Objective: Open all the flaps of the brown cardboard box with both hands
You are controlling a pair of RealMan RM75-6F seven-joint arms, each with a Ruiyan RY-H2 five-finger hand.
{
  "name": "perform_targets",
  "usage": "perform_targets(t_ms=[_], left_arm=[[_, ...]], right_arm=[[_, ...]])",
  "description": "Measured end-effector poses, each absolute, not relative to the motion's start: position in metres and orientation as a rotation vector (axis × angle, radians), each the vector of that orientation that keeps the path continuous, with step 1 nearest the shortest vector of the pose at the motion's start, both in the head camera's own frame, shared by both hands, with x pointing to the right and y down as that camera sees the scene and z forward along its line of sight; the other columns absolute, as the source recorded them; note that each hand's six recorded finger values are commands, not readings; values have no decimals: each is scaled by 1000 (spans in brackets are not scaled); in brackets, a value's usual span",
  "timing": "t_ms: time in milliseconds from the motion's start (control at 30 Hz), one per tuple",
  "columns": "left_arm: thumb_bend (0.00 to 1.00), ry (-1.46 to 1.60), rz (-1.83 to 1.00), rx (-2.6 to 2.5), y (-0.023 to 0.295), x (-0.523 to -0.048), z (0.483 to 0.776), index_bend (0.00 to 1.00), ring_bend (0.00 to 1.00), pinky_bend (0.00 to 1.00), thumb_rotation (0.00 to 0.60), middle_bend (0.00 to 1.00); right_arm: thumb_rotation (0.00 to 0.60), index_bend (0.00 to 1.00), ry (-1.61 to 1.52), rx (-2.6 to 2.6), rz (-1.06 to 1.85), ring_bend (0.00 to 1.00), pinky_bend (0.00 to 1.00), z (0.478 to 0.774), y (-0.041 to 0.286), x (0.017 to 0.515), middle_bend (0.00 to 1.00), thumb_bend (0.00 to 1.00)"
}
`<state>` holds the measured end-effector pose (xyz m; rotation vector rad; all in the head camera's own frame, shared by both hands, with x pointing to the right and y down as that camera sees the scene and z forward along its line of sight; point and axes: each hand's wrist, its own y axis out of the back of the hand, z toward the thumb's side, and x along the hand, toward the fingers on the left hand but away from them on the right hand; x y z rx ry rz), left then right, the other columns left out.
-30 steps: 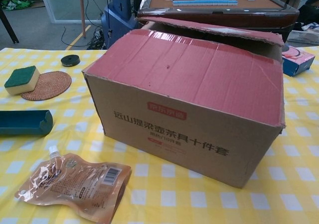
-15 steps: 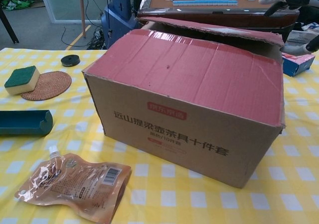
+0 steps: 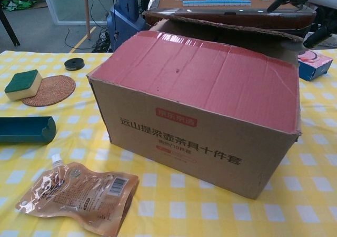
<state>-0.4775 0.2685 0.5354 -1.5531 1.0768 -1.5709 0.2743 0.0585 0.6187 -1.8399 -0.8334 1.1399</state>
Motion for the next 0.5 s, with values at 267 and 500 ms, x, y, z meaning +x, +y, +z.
perform_targets(t_ms=[267, 500], left_arm=[[437, 1079, -1568, -1554, 269, -478, 535, 416, 156, 0, 600, 319], [437, 1087, -1567, -1548, 268, -480, 533, 416, 156, 0, 600, 319]], right_arm=[[600, 5, -920, -1804, 1125, 73, 74, 612, 38, 279, 154, 325], [600, 5, -1017, -1761, 1113, 73, 74, 605, 10, 281, 154, 325]])
